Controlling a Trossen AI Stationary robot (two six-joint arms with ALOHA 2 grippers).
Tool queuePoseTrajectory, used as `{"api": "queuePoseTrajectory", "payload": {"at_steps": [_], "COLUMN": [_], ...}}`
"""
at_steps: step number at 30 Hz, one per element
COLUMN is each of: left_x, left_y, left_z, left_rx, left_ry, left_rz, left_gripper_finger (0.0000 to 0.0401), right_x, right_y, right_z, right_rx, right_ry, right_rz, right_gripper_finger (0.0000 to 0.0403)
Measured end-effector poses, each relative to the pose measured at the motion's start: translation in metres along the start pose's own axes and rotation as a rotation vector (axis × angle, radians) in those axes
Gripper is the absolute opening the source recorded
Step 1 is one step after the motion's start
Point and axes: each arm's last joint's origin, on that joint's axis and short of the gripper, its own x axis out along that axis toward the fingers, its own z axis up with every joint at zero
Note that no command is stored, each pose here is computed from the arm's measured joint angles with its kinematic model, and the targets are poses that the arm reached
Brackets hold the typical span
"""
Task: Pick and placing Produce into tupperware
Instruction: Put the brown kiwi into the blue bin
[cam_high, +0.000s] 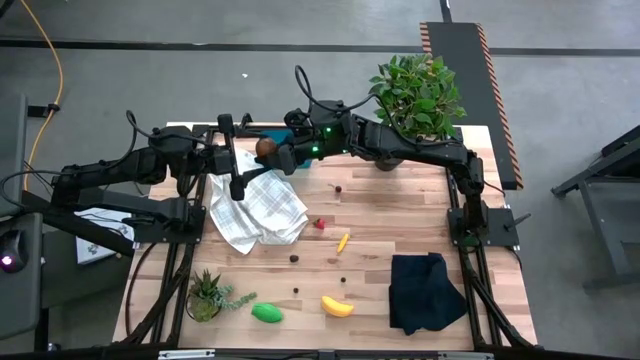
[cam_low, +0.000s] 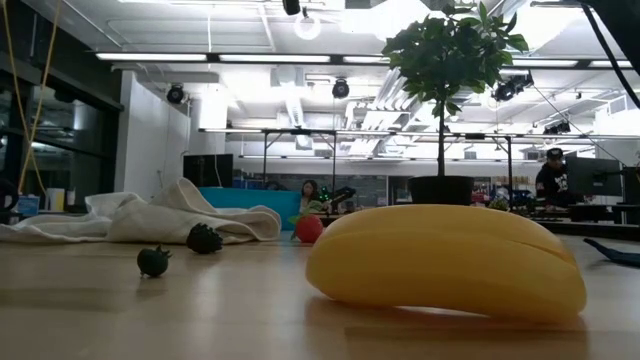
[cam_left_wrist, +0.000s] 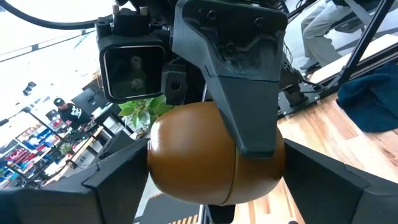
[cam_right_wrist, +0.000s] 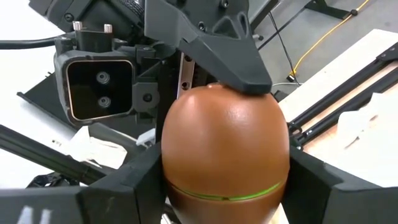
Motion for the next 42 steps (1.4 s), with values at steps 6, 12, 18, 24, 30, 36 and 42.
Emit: {"api": "queuePoseTrajectory", "payload": {"at_steps": [6,12,18,24,30,36,42], "left_x": [-0.0001,-0.0001,-0.0001,-0.0001,0.0000,0.0000,0.0000], "left_y": [0.0000,0.0000,0.0001,0.0001,-0.0001,-0.0001,0.0000], "left_z": [0.0000,0.0000,0.0000,-0.0001,-0.0001,-0.0001,-0.0001], "left_rx": [0.000,-0.001,-0.014,-0.020,-0.020,-0.020,-0.020], "left_ry": [0.000,0.000,0.001,0.002,0.003,0.003,0.003], "left_rz": [0.000,0.000,0.001,0.003,0.002,0.002,0.002], "left_gripper_finger": [0.0304,0.0311,0.0300,0.0305,0.0306,0.0307,0.0307], "right_x": [0.0000,0.0000,0.0000,0.0002,0.0002,0.0002,-0.0002], "right_y": [0.0000,0.0000,0.0001,-0.0004,-0.0002,0.0007,0.0021], "right_z": [0.0000,0.0000,-0.0001,0.0002,0.0005,0.0015,0.0046], "right_rx": [0.000,0.000,0.001,0.015,0.009,0.004,-0.003], "right_ry": [0.000,0.000,0.000,-0.013,-0.016,-0.027,-0.055], "right_rz": [0.000,0.000,0.000,-0.014,-0.013,-0.003,0.014], "right_gripper_finger": [0.0230,0.0230,0.0230,0.0242,0.0276,0.0292,0.0293]}}
